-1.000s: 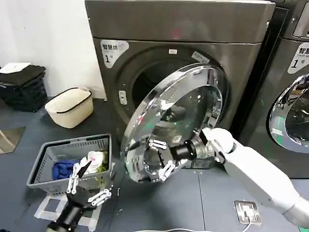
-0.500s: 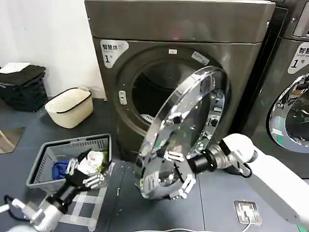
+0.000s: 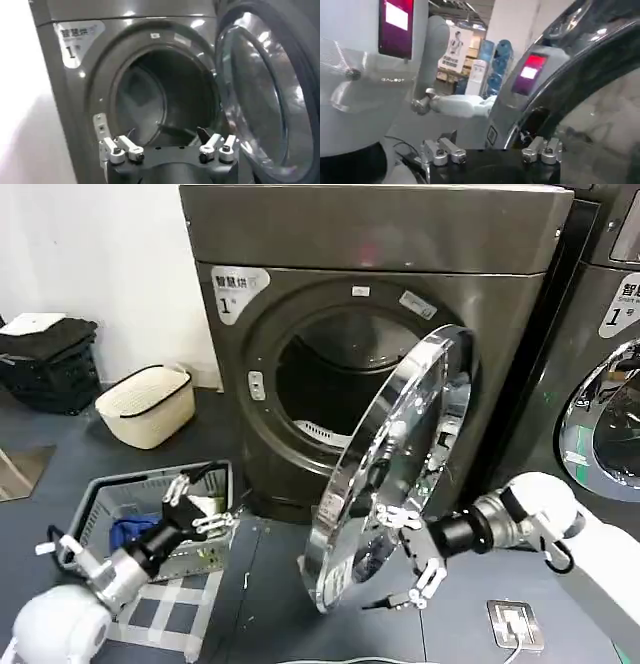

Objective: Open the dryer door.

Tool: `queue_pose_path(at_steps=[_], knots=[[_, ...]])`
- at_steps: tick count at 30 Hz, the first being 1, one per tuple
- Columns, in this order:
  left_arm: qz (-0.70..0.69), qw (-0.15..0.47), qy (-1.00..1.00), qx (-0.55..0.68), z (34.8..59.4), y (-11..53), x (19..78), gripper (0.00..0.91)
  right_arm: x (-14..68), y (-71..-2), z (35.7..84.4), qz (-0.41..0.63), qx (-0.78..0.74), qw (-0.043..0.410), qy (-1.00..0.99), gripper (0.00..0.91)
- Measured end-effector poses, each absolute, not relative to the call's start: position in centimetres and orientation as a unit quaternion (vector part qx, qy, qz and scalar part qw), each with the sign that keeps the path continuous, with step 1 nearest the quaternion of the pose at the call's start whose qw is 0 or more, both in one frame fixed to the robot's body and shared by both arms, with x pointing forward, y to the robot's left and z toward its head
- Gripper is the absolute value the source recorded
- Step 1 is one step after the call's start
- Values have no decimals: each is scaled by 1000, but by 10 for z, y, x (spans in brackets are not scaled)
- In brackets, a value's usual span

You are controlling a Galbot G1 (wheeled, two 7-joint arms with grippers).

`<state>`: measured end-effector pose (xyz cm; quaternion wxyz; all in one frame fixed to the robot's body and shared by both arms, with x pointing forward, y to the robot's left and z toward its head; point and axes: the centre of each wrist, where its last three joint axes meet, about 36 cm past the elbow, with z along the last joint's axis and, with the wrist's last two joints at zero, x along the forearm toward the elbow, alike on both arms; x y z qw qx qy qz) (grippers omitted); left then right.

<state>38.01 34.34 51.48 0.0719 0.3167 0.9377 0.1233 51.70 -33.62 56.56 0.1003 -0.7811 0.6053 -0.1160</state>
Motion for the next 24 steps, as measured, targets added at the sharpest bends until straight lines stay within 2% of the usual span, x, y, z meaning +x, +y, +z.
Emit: queue_pose_path(at_steps=[8,24], knots=[[140,79,915,369,520,338,406,907,495,-379,560,-119,-751,84,645,907],[126,96,869,468,508,278,450,907,412,-478,549,-125,-635,83,758,907]])
